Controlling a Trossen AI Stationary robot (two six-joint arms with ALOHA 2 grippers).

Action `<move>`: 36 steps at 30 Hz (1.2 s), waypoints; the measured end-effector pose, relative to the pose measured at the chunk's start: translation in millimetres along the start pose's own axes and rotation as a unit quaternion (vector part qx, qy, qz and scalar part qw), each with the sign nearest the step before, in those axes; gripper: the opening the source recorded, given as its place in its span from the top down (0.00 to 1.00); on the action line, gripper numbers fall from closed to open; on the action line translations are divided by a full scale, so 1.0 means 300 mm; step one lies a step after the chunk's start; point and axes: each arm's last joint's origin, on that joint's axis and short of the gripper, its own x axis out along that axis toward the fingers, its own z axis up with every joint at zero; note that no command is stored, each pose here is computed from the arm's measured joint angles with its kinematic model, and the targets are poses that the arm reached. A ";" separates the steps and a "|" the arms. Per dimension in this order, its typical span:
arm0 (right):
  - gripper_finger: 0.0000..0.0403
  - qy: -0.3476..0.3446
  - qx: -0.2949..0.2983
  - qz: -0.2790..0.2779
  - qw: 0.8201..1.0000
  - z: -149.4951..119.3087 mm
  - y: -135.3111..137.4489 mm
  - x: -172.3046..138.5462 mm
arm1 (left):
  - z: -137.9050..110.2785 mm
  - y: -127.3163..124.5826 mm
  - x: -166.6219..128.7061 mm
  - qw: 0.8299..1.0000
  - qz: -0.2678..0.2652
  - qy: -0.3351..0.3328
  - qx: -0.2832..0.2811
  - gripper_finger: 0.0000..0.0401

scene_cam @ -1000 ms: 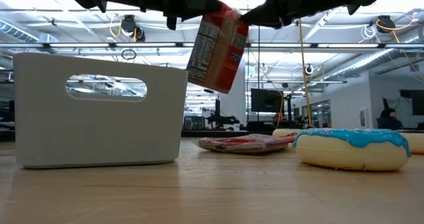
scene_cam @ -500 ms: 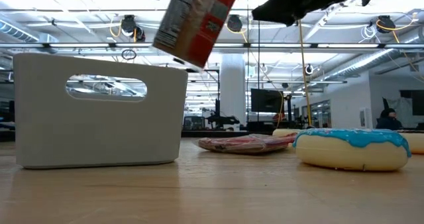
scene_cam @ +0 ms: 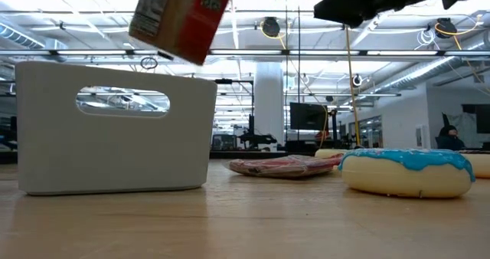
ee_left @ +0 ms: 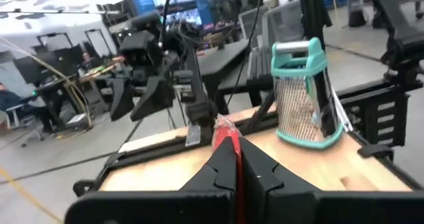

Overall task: Pick & Place Food Item
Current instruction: Put the top popcorn pack into the gray bin

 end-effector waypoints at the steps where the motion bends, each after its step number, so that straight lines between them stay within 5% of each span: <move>1: 0.63 -0.007 0.002 -0.001 1.000 -0.011 0.001 -0.005 | 0.002 -0.006 -0.012 1.000 0.005 -0.011 -0.008 1.00; 8: 0.64 -0.035 0.025 -0.005 0.999 -0.082 0.010 -0.026 | -0.043 -0.027 -0.117 0.994 0.029 -0.071 -0.084 1.00; 15: 0.65 -0.024 0.034 -0.003 0.999 -0.102 0.013 -0.025 | -0.132 -0.073 -0.149 0.981 0.003 -0.040 -0.188 1.00; 27: 0.65 -0.026 0.024 -0.002 0.999 -0.100 0.013 -0.025 | -0.216 -0.124 -0.097 0.956 0.023 0.001 -0.291 1.00; 36: 0.65 -0.026 0.024 -0.001 0.999 -0.101 0.013 -0.025 | -0.254 -0.174 -0.055 0.950 -0.010 -0.015 -0.313 1.00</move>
